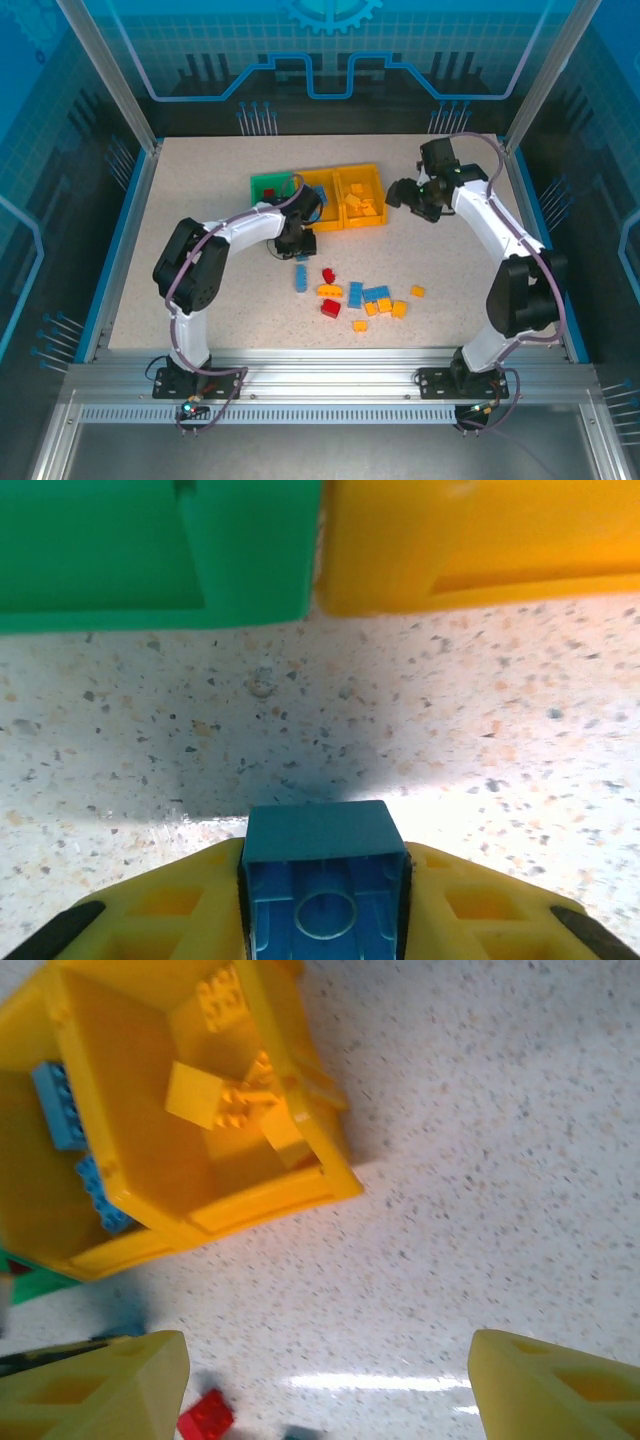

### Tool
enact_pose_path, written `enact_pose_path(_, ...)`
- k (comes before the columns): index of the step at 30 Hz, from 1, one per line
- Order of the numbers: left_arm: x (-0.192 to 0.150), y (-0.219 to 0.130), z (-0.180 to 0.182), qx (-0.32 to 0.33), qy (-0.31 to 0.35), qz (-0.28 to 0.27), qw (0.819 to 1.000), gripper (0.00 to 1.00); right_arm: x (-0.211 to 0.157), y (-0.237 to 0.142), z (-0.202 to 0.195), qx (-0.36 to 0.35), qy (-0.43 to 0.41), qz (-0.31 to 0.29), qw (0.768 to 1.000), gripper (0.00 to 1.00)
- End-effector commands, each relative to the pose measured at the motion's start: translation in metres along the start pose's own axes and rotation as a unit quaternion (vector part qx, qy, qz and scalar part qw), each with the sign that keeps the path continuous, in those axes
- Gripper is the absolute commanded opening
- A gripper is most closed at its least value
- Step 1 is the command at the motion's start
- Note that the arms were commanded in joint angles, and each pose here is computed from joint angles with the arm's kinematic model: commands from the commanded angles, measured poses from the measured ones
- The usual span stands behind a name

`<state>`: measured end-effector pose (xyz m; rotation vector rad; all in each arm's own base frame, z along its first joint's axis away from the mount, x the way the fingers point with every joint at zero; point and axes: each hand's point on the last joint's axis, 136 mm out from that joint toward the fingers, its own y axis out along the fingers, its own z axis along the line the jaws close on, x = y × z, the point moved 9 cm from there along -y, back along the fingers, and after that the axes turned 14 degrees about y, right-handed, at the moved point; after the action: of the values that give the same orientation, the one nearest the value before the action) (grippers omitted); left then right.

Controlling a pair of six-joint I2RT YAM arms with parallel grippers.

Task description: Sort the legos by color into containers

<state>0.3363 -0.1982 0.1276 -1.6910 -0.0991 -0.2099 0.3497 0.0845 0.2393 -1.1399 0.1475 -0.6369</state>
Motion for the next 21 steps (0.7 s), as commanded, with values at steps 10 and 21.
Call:
enact_pose_path(10, 0.095, -0.084, -0.017, -0.015, 0.047, -0.13, 0.99, 0.39, -0.067, 0.025, -0.081, -0.141, 0.015, 0.077, 0.987, 0.75)
enact_pose_path(21, 0.132, -0.052, -0.005, -0.038, 0.018, -0.118, 0.992, 0.45, -0.111, 0.04, -0.109, -0.173, 0.064, 0.132, 0.974, 0.75)
